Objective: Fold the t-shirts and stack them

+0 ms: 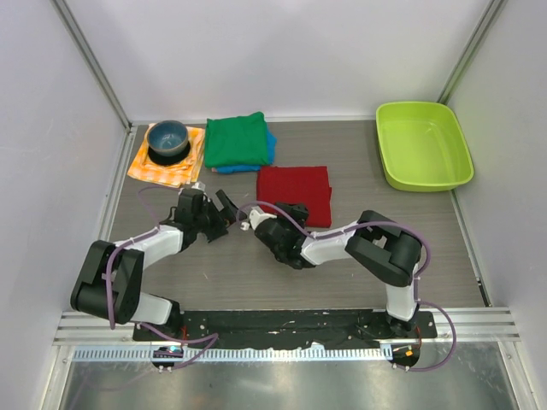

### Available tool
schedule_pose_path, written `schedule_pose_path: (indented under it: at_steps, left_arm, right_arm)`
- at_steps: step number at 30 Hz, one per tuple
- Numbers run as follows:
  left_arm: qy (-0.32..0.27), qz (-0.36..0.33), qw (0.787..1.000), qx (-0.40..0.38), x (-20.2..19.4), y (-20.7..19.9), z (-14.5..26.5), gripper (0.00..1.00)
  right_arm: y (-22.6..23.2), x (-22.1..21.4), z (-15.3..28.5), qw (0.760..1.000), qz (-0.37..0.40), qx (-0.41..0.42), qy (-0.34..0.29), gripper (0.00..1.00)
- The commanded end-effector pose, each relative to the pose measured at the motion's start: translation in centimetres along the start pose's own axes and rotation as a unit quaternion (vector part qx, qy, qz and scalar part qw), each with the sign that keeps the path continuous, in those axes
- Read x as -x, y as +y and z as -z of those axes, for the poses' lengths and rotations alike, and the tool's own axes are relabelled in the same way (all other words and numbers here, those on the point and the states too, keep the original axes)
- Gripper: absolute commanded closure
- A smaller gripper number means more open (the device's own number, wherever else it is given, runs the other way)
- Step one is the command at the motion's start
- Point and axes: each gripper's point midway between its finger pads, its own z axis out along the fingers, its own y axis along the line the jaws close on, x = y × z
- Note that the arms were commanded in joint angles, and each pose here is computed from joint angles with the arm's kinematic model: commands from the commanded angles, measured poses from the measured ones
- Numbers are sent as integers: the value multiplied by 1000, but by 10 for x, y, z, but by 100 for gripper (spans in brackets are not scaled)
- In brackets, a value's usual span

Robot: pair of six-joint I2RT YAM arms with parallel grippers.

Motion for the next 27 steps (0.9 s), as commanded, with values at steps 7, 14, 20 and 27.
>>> schedule_pose_path:
  at_steps: [7, 14, 20, 27]
  left_arm:
    - [21, 24, 999, -4, -5, 13, -7, 0]
    - [26, 34, 999, -33, -7, 3, -5, 0]
    - [65, 90, 988, -112, -27, -28, 1, 0]
    - [100, 155, 968, -173, -48, -47, -7, 0]
  right_arm:
    - [23, -32, -36, 995, -46, 72, 47, 58]
    - [11, -26, -20, 994, -76, 70, 45, 99]
    - [-13, -14, 11, 993, -100, 62, 22, 99]
    - [-39, -3, 45, 992, -118, 53, -6, 99]
